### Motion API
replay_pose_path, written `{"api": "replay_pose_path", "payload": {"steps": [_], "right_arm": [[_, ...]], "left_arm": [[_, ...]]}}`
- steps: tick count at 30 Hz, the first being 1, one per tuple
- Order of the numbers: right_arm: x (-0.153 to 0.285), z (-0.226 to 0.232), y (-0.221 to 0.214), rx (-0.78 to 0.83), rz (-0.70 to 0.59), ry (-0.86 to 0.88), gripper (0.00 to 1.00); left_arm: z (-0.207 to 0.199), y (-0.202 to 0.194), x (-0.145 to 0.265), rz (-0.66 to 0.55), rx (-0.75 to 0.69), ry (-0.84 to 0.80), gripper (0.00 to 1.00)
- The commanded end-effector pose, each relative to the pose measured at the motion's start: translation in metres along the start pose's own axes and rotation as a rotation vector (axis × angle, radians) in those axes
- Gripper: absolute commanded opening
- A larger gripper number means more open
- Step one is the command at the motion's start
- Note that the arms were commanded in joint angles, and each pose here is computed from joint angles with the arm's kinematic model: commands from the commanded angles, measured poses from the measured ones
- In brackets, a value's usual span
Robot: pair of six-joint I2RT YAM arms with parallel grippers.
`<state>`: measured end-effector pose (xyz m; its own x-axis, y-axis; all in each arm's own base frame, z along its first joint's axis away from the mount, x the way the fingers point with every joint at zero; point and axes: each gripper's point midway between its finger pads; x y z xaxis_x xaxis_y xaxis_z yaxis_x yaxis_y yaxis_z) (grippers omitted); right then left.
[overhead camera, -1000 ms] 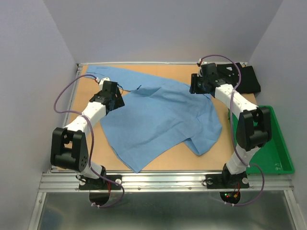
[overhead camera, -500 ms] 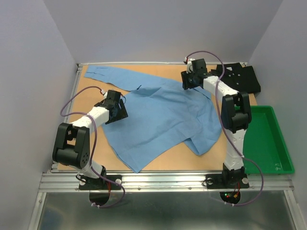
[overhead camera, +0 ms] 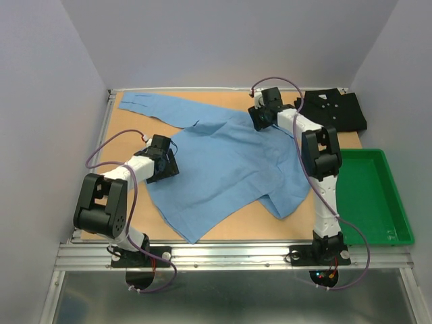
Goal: Fold and stack the long sleeve shirts
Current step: Flatten the shirt out
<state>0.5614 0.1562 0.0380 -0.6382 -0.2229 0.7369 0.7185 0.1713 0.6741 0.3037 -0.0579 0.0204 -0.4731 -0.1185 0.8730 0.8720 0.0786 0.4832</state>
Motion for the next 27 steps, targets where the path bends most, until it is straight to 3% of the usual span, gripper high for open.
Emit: {"api": "replay_pose_path", "payload": {"steps": [1, 8, 13, 20, 27], "right_arm": [[-0.012, -0.014, 0.007, 0.016, -0.027, -0.099, 0.53], [-0.010, -0.065, -0.022, -0.172, 0.009, -0.323, 0.37], [0.011, -0.106, -0.045, -0.349, 0.021, -0.440, 0.36], [0.025, -0.091, -0.051, -0.478, 0.022, -0.373, 0.38], [0.035, -0.076, -0.017, -0.523, -0.041, -0.280, 0.45]], "left_arm": [[0.011, -0.016, -0.002, 0.032, -0.003, 0.038, 0.82], [0.020, -0.018, -0.003, 0.057, 0.006, 0.053, 0.82], [0.023, -0.019, -0.004, 0.061, 0.006, 0.054, 0.82], [0.026, -0.013, -0.010, 0.078, 0.005, 0.054, 0.82], [0.049, 0.034, -0.034, 0.068, 0.030, 0.121, 0.82]]}}
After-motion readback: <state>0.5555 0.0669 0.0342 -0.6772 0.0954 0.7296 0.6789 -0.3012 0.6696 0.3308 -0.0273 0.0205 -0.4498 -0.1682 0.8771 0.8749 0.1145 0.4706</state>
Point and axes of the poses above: each gripper's point midway between its finger pads, its own x axis back along the fingers, its own z axis along the line the jaws close on, y = z × x, and after that the axes turned 13 degrees about -x, right-handed
